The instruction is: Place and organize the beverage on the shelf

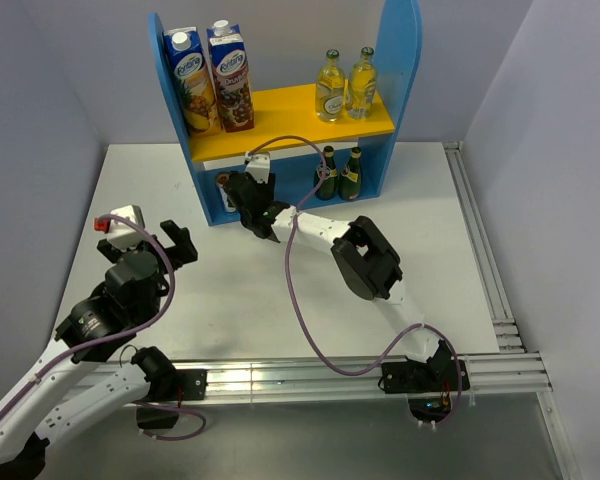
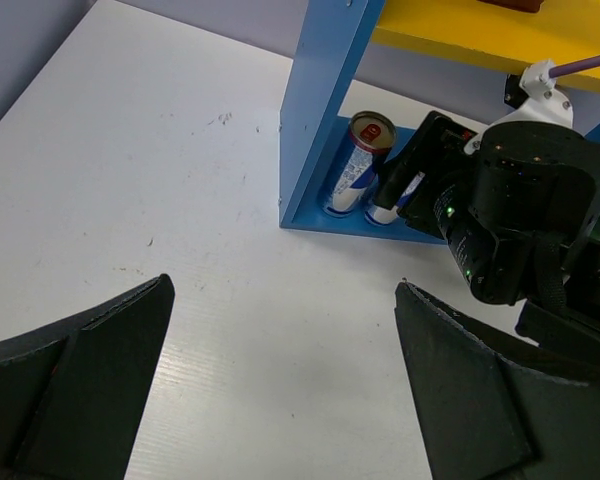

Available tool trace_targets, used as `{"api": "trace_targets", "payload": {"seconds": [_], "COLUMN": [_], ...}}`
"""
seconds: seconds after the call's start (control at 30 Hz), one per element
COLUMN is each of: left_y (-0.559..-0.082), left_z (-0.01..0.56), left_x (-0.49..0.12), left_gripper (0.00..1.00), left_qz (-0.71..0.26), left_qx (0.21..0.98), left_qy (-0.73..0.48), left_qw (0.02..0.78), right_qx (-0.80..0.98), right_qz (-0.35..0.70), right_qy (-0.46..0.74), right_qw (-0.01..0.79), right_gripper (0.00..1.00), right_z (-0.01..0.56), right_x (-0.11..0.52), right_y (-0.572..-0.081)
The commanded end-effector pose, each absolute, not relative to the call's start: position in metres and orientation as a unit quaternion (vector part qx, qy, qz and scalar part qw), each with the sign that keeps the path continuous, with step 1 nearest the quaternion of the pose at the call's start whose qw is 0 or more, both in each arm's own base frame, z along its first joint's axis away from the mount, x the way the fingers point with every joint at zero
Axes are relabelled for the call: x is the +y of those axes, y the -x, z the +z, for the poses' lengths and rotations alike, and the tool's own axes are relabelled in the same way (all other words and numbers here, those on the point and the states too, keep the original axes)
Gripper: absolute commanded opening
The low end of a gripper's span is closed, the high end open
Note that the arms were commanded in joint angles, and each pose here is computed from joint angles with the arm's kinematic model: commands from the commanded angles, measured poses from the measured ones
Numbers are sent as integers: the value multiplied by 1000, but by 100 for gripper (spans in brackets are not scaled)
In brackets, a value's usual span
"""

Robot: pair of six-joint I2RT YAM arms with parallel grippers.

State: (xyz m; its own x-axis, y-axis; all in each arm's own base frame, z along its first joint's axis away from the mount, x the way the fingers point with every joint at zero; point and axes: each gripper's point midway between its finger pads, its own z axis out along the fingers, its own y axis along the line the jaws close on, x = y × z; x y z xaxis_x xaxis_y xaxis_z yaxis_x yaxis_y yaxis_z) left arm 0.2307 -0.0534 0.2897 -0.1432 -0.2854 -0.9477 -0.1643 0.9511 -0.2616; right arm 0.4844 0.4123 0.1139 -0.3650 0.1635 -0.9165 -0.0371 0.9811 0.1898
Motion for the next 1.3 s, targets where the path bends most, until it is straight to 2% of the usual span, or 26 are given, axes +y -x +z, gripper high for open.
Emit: {"api": "trace_targets", "payload": {"seconds": [0.0, 0.1, 0.37, 0.47, 0.7, 0.87, 1.1, 1.13, 1.2, 1.27], "left_y": [-230, -230, -230, -231, -233, -237, -236, -236, -232, -230], "left_z": [300, 300, 301, 301, 300, 297, 299, 302, 309, 317], "left_x": [-52, -52, -52, -52, -53, -51, -58, -61, -71, -80], "left_gripper": [99, 99, 99, 99, 99, 99, 99, 99, 99, 99], "left_qz": [-60, -60, -60, -58, -59, -50, -67, -77, -111, -142], "left_qx": [743, 742, 740, 740, 741, 744, 748, 747, 742, 730], "left_qy": [153, 154, 153, 151, 148, 151, 133, 128, 106, 90], "left_qw": [649, 650, 652, 653, 652, 649, 647, 648, 652, 662], "right_qx": [790, 790, 789, 782, 788, 775, 787, 776, 789, 786], "right_qz": [130, 128, 127, 132, 116, 122, 90, 93, 84, 88], "right_qy": [-68, -67, -67, -71, -58, -59, -58, -73, -47, -41], "right_qw": [596, 595, 597, 605, 602, 618, 607, 620, 606, 610], "right_gripper": [75, 80, 80, 84, 92, 96, 95, 95, 96, 96], "right_z": [161, 160, 161, 166, 160, 189, 190, 216, 213, 241], "right_x": [424, 424, 424, 421, 410, 403, 375, 363, 356, 335], "right_y": [-496, -497, -496, -491, -467, -444, -368, -354, -313, -274]}}
